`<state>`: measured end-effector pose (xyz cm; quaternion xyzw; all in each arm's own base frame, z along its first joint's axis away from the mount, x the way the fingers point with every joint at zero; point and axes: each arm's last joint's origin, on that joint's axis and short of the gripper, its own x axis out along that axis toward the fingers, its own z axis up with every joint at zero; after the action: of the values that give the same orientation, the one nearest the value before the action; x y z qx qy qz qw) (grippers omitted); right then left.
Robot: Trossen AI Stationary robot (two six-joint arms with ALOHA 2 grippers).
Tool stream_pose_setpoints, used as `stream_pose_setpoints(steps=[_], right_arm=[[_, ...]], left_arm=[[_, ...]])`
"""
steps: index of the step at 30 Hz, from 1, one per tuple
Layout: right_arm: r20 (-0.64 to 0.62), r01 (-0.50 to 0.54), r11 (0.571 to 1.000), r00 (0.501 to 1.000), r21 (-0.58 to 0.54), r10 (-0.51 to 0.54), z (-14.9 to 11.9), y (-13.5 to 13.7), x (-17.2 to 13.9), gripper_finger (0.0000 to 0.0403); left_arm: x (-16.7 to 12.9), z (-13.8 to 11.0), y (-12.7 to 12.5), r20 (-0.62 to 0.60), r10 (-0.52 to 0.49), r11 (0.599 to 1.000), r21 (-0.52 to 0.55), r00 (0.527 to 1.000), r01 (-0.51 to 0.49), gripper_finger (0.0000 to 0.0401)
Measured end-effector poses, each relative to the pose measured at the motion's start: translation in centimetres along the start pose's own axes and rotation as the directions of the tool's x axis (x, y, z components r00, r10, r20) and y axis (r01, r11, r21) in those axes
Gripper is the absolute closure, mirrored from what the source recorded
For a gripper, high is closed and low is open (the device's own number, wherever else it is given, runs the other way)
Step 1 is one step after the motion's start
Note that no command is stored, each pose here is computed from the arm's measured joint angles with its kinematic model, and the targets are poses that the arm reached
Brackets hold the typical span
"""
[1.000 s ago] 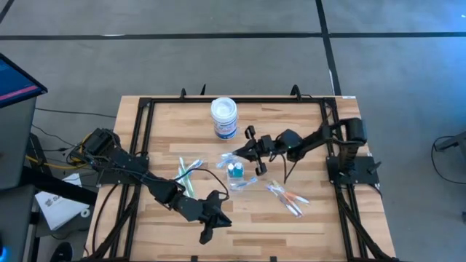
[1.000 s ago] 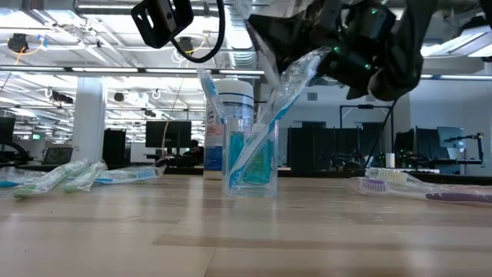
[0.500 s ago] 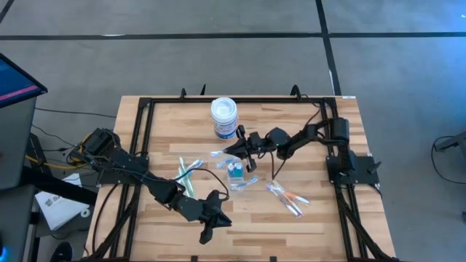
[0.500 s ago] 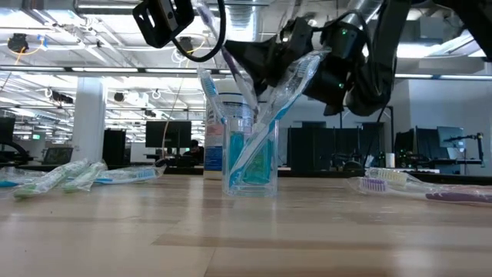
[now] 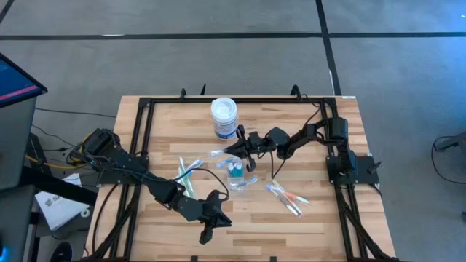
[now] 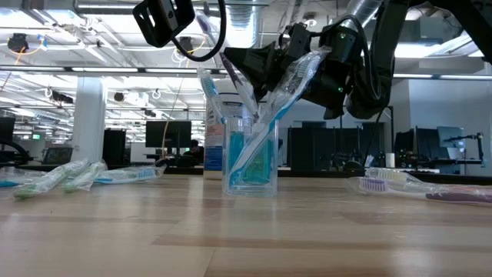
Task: Pick & Place toothbrushing station
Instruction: Put the right purple toothbrush into the Transparent organizer
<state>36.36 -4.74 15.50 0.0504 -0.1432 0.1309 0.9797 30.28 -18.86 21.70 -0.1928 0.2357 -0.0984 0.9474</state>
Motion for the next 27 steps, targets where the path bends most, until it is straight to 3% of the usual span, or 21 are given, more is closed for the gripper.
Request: stream_pose_setpoints(steps=[27], right_arm=[[-0.058,0.033,0.999,0.998,-0.004,-0.033,-0.62,-0.17,-0.02,0.0403]], left_arm=[[0.0,0.13,-0.09,0.013,-0.009,1.0,-0.004,1.0,0.01,0.0362]])
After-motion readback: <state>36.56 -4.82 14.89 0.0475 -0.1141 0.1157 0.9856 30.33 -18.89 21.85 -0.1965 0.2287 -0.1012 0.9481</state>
